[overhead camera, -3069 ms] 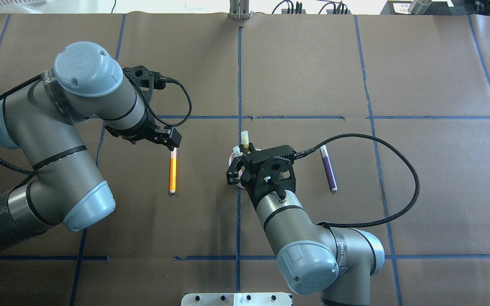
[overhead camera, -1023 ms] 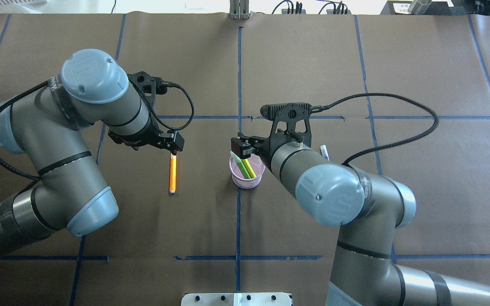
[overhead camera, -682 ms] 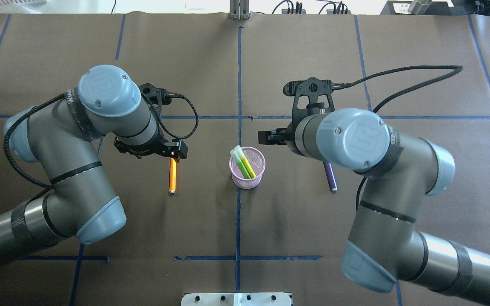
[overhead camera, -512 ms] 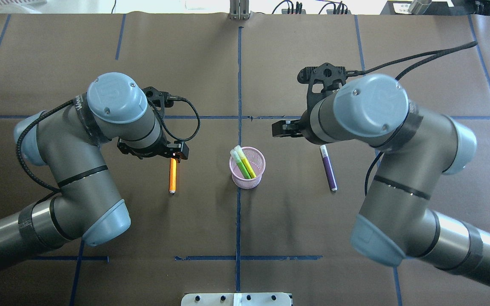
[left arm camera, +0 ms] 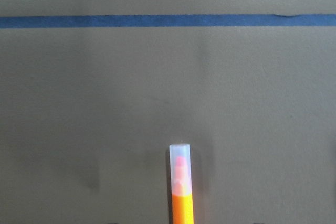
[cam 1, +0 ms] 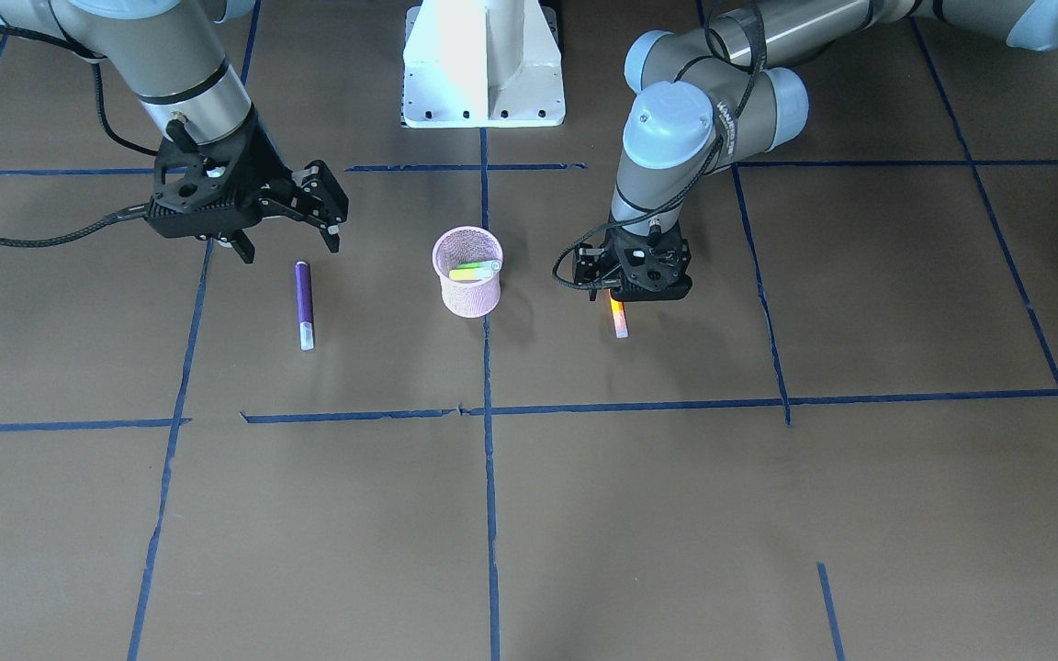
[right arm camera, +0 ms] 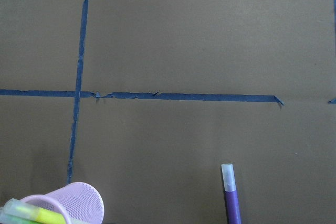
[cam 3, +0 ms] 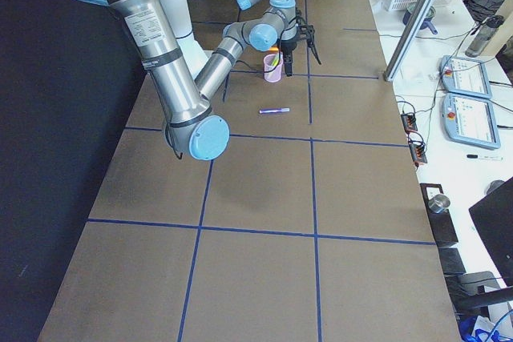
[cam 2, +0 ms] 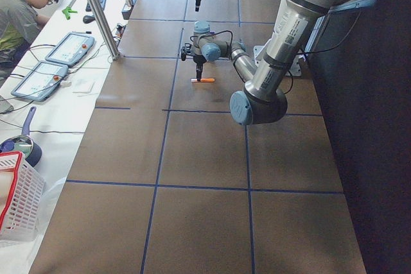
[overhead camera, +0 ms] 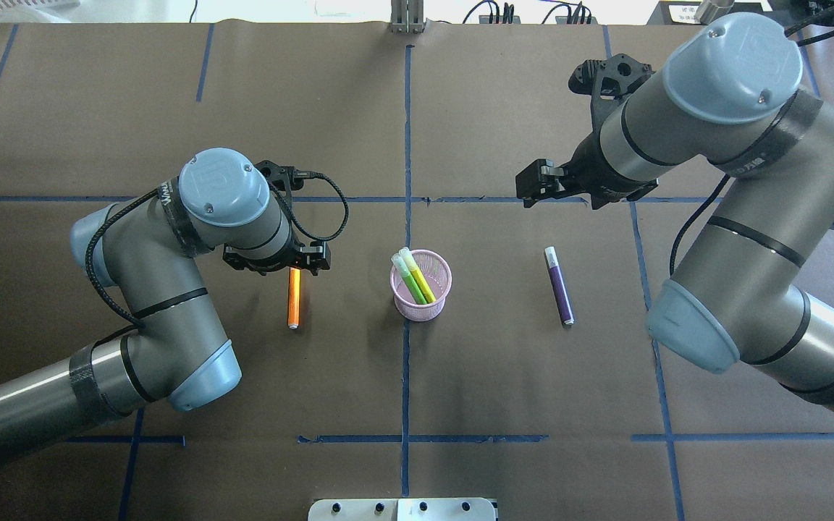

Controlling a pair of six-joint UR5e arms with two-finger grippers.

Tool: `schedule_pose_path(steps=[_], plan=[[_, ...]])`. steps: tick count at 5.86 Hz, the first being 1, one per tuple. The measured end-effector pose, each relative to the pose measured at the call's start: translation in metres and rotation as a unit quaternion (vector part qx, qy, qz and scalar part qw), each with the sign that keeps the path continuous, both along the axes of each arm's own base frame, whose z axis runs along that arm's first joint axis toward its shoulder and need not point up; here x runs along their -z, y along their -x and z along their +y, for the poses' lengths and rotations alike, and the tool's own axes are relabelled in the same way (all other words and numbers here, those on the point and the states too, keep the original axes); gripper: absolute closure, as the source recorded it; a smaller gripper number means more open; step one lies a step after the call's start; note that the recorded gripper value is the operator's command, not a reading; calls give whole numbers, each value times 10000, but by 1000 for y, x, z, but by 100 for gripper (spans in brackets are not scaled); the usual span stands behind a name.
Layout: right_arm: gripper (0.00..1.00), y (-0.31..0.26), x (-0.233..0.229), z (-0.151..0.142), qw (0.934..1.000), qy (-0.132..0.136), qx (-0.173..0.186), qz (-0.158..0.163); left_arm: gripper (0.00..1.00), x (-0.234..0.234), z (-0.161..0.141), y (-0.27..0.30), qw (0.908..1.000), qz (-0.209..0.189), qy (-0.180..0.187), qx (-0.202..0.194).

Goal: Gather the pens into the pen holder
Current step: 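Grasp the orange marker with the left gripper while the right gripper withdraws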

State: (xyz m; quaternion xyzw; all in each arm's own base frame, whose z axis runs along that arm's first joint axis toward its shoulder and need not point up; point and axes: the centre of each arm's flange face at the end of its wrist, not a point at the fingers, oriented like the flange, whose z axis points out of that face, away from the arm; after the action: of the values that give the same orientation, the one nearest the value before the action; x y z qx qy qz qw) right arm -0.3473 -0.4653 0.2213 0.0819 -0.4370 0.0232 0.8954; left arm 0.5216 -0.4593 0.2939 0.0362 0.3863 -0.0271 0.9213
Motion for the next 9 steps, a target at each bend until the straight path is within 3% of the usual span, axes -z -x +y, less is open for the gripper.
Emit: schedule_pose_path(steps=[3, 4, 5, 7, 8, 9], plan=[[0, -5, 1, 0, 10000, -12, -6, -27, 36, -11, -4, -7, 10000, -79, 41, -14], [0, -5, 1, 0, 10000, -11, -11, -26, 43, -14, -5, -9, 9999, -105, 48, -32], [0, -6, -1, 0, 10000, -2, -11, -19, 58, -15, -5, -11, 9999, -116, 55, -43], [0, -6, -3, 0, 10000, 14, -9, -8, 59, -16, -6, -13, 9999, -137, 67, -59], [0, -6, -3, 0, 10000, 18, -9, -3, 85, -16, -6, -14, 9999, -137, 67, -67], [0, -6, -4, 0, 10000, 21, -10, -1, 100, -16, -6, -14, 9999, -138, 68, -70]])
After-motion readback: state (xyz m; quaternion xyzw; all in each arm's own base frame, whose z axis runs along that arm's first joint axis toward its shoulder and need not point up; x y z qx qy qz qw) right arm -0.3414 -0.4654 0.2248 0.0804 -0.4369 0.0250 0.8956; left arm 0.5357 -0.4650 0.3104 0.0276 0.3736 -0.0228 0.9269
